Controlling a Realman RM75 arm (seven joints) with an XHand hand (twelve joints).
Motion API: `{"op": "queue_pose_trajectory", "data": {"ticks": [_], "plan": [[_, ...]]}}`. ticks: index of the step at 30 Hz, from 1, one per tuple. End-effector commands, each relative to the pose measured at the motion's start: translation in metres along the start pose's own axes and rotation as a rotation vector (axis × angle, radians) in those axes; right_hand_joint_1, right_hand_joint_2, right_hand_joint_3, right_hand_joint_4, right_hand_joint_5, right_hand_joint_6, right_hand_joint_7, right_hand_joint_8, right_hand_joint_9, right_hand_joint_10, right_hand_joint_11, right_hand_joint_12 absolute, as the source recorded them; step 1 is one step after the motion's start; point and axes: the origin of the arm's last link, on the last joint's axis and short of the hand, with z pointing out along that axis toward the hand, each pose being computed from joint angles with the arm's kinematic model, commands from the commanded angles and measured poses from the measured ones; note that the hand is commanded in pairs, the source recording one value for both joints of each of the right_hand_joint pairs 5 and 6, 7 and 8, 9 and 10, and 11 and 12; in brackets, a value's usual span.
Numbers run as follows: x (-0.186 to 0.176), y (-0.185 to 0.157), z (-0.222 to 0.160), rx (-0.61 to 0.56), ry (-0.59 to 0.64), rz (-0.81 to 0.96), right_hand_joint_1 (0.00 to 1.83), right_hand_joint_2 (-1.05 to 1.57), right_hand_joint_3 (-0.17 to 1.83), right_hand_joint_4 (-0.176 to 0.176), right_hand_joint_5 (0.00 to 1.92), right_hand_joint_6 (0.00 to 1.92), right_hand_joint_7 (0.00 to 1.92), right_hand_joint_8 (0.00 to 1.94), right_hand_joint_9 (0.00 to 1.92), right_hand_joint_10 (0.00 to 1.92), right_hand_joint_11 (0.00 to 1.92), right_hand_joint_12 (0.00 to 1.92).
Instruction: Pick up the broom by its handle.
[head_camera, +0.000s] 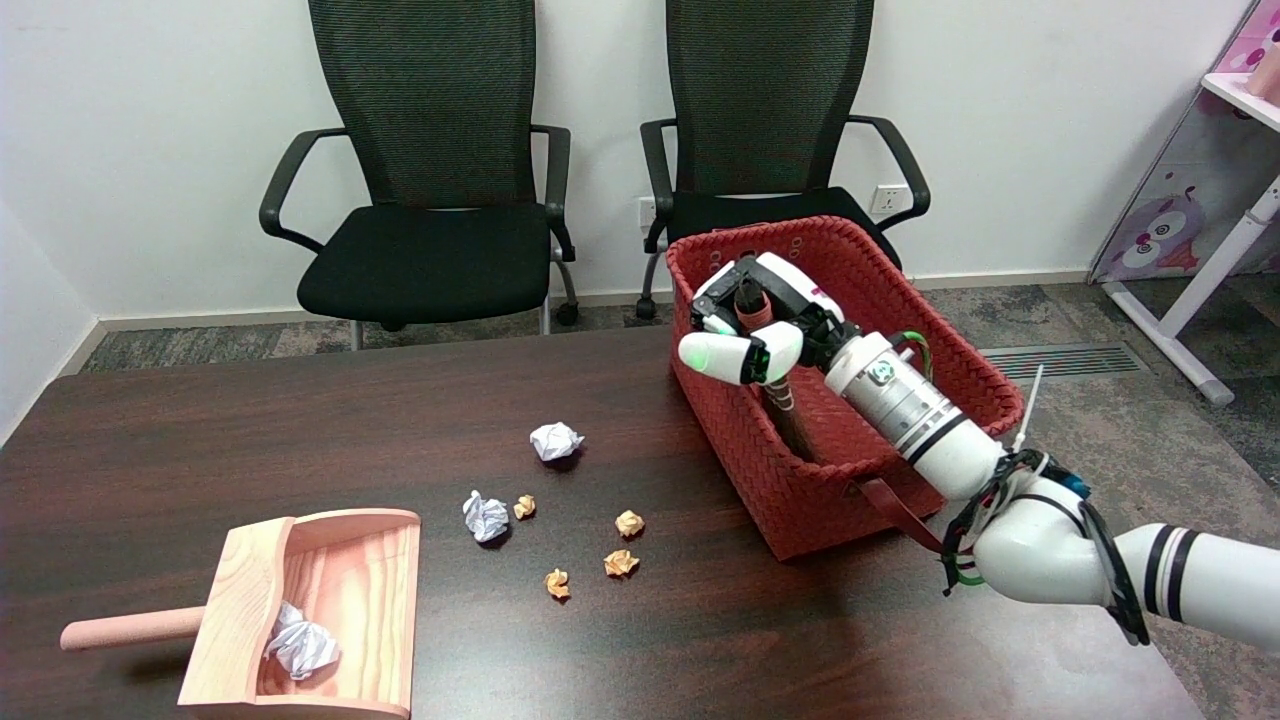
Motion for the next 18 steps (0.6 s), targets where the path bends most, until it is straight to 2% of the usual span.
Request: {"op": "queue_pose_trajectory", "data": {"ticks": [1, 9, 11, 13, 15, 18], "plan": [[0.0018, -0.0006, 0.0022, 0.004, 0.007, 0.001, 0.88, 0.04, 1.16, 0.002, 1.65, 1.65, 1.65, 1.65, 1.8, 1.8, 1.69, 1.69], [0.0039, 0.0002, 0.0022, 0.002, 0.013, 0.0, 0.88, 0.04, 1.17, 0.002, 1.53, 1.53, 1.53, 1.53, 1.82, 1.82, 1.82, 1.82], [0.0051, 0.0003, 0.0026, 0.002, 0.015, -0.003, 0.88, 0.05, 1.17, 0.001, 1.53, 1.53, 1.53, 1.53, 1.87, 1.87, 1.92, 1.92], [0.0064, -0.0001, 0.0032, 0.003, 0.019, -0.003, 0.88, 0.06, 1.18, 0.001, 1.54, 1.54, 1.54, 1.54, 1.92, 1.92, 1.92, 1.92], [0.0072, -0.0006, 0.0037, 0.005, 0.022, -0.003, 0.87, 0.06, 1.19, 0.002, 1.56, 1.56, 1.56, 1.56, 1.92, 1.92, 1.92, 1.92], [0.0084, -0.0004, 0.0042, 0.004, 0.025, -0.004, 0.87, 0.07, 1.2, 0.007, 1.72, 1.72, 1.72, 1.72, 1.92, 1.92, 1.92, 1.92]]}}
